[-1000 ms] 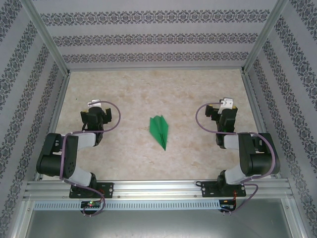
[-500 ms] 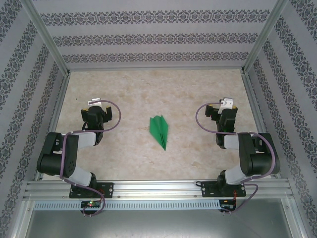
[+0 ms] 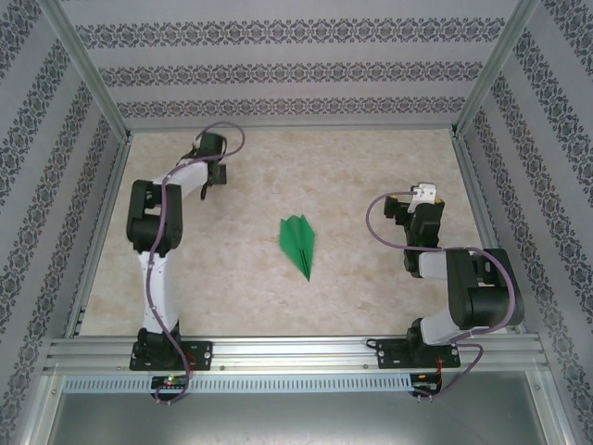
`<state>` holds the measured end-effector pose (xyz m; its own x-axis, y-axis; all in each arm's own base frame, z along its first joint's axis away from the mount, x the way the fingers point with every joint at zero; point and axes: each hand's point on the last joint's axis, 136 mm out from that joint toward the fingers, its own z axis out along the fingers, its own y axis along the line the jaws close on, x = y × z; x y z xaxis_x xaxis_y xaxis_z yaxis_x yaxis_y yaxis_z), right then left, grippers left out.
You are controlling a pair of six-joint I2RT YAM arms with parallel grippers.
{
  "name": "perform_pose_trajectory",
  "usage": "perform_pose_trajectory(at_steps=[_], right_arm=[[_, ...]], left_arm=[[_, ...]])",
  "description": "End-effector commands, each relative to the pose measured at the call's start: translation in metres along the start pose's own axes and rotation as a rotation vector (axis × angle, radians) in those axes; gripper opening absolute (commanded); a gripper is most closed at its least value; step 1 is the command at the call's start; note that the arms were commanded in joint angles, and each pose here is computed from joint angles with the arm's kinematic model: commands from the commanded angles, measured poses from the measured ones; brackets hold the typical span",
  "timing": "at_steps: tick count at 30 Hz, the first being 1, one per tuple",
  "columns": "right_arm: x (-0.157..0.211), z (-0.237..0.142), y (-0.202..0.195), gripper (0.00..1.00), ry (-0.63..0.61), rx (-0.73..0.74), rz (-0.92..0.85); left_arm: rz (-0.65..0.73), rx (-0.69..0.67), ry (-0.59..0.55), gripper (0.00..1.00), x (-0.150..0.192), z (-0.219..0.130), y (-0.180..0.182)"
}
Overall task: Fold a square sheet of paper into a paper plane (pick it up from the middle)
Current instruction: Reset both arms
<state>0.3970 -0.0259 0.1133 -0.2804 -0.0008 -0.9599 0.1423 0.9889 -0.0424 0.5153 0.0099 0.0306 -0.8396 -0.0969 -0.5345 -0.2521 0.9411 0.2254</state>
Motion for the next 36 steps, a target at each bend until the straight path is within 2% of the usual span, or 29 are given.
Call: perform_pose_trajectory(at_steps=[1,4,6,9,14,17,19,20,21,24,25,29,30,32,36], right_arm=[[-0.014,0.000,0.003,0.98,-0.044,-0.016,0.012],[-0.014,0.000,0.003,0.98,-0.043,-0.019,0.013],[-0.014,0.000,0.003,0.98,-0.043,-0.019,0.012],[-0.014,0.000,0.003,0.98,-0.045,-0.019,0.013],[-0.014,0.000,0.003,0.98,-0.043,-0.019,0.013],[-0.014,0.000,0.003,0.98,-0.044,-0.020,0.013],[-0.014,0.000,0.003,0.98,-0.044,-0.020,0.013],[-0.014,0.000,0.003,0.98,-0.043,-0.020,0.012],[-0.014,0.000,0.003,0.98,-0.043,-0.020,0.013],[-0.014,0.000,0.003,0.98,-0.044,-0.019,0.013],[-0.014,0.000,0.003,0.98,-0.043,-0.019,0.014],[-0.014,0.000,0.002,0.98,-0.044,-0.018,0.013],[-0.014,0.000,0.003,0.98,-0.043,-0.019,0.013],[-0.014,0.000,0.003,0.98,-0.044,-0.019,0.013],[-0.013,0.000,0.003,0.98,-0.042,-0.020,0.013]], left_arm=[[-0.246,0.162,0.126,1.00,0.052,0.008,0.062],[-0.307,0.119,0.072,1.00,0.059,0.002,0.079],[-0.284,0.227,0.014,1.00,0.054,-0.007,0.064],[-0.258,0.280,-0.069,1.00,0.048,-0.023,0.057],[-0.152,0.461,-0.231,1.00,0.037,-0.062,0.031],[-0.084,0.411,-0.401,1.00,0.036,-0.090,0.032],[0.026,0.435,-0.551,1.00,0.037,-0.114,0.018],[0.062,0.438,-0.589,1.00,0.038,-0.121,0.011],[0.065,0.407,-0.589,1.00,0.038,-0.119,0.010],[0.086,0.425,-0.565,1.00,0.040,-0.113,0.003],[0.089,0.436,-0.605,1.00,0.043,-0.119,0.003],[-0.063,0.290,-0.726,1.00,0.058,-0.120,0.037],[-0.054,0.302,-0.739,1.00,0.057,-0.121,0.035],[0.054,0.394,-0.703,1.00,0.057,-0.121,0.012],[0.055,0.387,-0.716,1.00,0.057,-0.123,0.012]])
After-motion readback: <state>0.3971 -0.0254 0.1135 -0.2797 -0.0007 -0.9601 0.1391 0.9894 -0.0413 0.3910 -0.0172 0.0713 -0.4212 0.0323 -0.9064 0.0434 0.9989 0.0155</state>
